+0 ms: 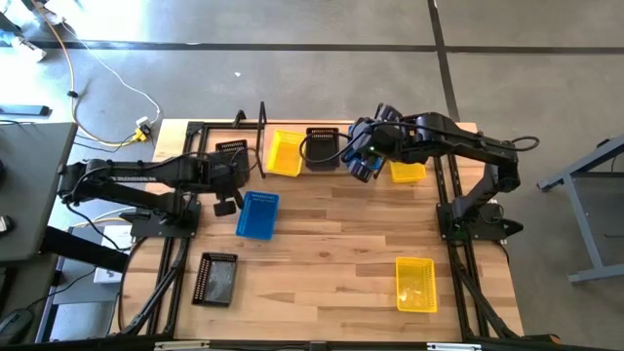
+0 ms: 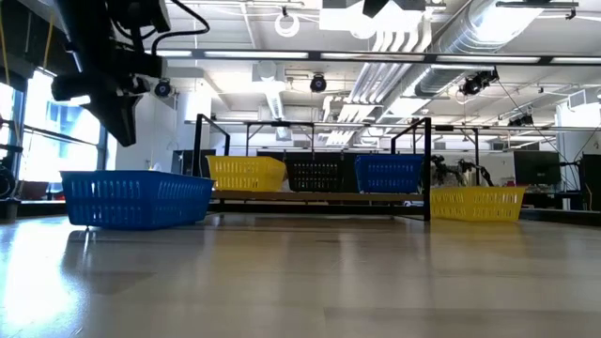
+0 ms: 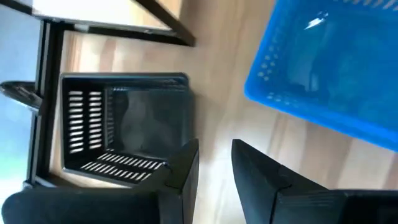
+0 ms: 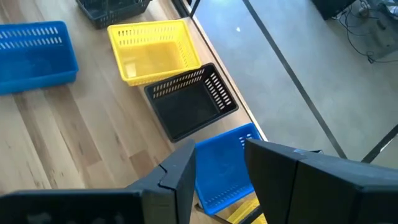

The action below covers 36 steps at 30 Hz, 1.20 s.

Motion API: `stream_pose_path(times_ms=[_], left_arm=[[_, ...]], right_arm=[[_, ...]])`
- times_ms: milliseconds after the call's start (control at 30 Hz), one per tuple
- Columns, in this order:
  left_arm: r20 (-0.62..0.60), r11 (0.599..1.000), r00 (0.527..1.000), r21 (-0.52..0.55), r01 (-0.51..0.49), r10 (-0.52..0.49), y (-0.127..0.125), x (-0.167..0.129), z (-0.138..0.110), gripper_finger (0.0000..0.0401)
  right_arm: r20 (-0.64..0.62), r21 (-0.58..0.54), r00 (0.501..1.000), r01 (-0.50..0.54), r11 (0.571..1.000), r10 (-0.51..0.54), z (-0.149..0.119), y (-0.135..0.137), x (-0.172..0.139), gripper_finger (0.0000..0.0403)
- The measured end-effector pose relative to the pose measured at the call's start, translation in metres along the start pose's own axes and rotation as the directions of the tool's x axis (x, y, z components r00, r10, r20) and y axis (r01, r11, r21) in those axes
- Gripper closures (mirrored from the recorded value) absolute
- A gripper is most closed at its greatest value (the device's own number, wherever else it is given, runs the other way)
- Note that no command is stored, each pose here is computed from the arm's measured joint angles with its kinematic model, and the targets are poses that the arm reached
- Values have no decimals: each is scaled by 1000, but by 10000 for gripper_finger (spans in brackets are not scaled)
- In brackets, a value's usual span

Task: Stack baskets on shelf by color
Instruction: Stack the top black bin on top of the other black bin on the shelf

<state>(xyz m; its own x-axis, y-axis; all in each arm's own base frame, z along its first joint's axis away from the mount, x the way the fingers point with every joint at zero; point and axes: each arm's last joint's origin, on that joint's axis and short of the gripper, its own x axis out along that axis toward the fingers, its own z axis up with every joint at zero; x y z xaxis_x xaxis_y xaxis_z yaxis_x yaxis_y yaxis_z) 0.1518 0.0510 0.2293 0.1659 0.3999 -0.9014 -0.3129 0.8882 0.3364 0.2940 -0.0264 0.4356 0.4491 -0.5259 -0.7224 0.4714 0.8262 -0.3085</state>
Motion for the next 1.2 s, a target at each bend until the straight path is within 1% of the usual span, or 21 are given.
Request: stream_pose_path(times_ms=[67,267,333,433,533,667,733,900,1033,1200], left_arm=[[-11,1000,1000,19,-7,8,6,2,0,314],[-90,988,996,152,-8,22,16,14,0,314],[-122,980,992,199,4,21,19,19,1,314],[-174,973,985,224,50,-10,21,29,3,314],[-233,969,972,233,78,-22,22,40,6,314],[-288,974,957,209,86,-22,22,52,8,314],[-297,976,955,202,86,-23,23,57,10,314],[-312,980,950,194,38,25,27,66,13,314],[-341,983,940,174,66,-3,29,73,13,314],[-346,986,938,154,58,-1,32,82,15,314]], right_arm=[[0,0,1000,0,1000,0,0,0,0,280],[0,0,1000,0,1000,0,0,0,0,280],[0,0,1000,0,1000,0,0,0,0,280],[0,0,1000,0,1000,0,0,0,0,280],[0,0,1000,0,1000,0,0,0,0,280],[0,0,1000,0,1000,0,0,0,0,280],[0,0,1000,0,1000,0,0,0,0,280],[0,15,1000,-1,1000,1,0,0,0,280],[0,27,1000,-1,1000,1,0,0,0,280],[0,30,1000,-1,1000,1,0,0,0,280]])
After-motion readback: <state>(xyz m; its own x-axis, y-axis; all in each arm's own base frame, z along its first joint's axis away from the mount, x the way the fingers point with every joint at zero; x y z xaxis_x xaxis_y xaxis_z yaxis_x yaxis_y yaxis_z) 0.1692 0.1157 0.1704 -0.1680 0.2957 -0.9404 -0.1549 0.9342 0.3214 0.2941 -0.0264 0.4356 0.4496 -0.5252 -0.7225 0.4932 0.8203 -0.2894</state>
